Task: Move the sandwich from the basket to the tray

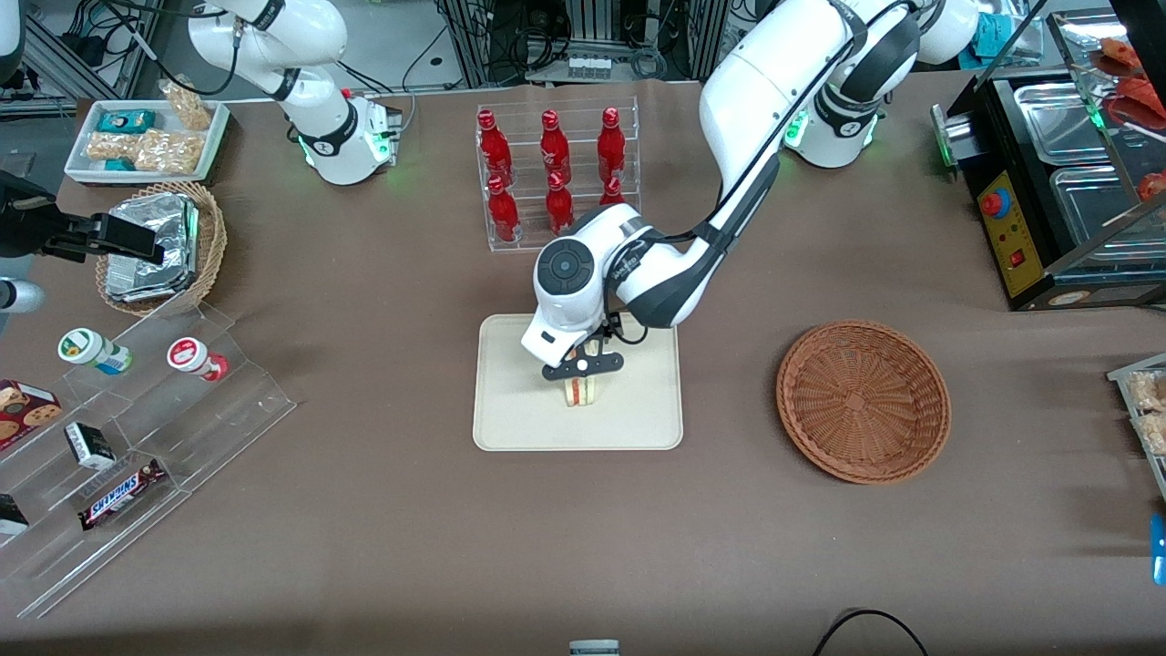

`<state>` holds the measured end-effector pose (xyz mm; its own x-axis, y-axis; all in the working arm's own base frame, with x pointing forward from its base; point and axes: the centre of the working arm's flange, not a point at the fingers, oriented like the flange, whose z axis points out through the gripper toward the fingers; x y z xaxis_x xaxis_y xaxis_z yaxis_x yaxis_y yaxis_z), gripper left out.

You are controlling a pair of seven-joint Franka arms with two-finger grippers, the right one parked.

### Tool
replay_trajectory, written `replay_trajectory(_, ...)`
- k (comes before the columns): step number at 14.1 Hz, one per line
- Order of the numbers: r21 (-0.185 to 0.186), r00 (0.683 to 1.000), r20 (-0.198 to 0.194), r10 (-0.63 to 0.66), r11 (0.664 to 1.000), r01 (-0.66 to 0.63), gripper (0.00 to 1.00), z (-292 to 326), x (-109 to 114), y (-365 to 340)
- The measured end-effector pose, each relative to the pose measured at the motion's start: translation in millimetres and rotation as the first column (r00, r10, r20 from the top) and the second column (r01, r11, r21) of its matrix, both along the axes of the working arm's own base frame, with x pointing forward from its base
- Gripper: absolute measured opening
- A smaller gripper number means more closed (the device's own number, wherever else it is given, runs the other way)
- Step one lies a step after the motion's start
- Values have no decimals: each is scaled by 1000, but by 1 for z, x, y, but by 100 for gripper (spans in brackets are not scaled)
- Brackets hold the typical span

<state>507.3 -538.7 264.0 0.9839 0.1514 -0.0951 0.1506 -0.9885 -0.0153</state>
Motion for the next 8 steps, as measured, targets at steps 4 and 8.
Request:
replay_trajectory(4, 41, 999, -6, 44, 998, -44, 100, 59, 28, 38)
replay_trajectory(8, 63, 995, 8, 98, 993, -99, 100, 155, 62, 150)
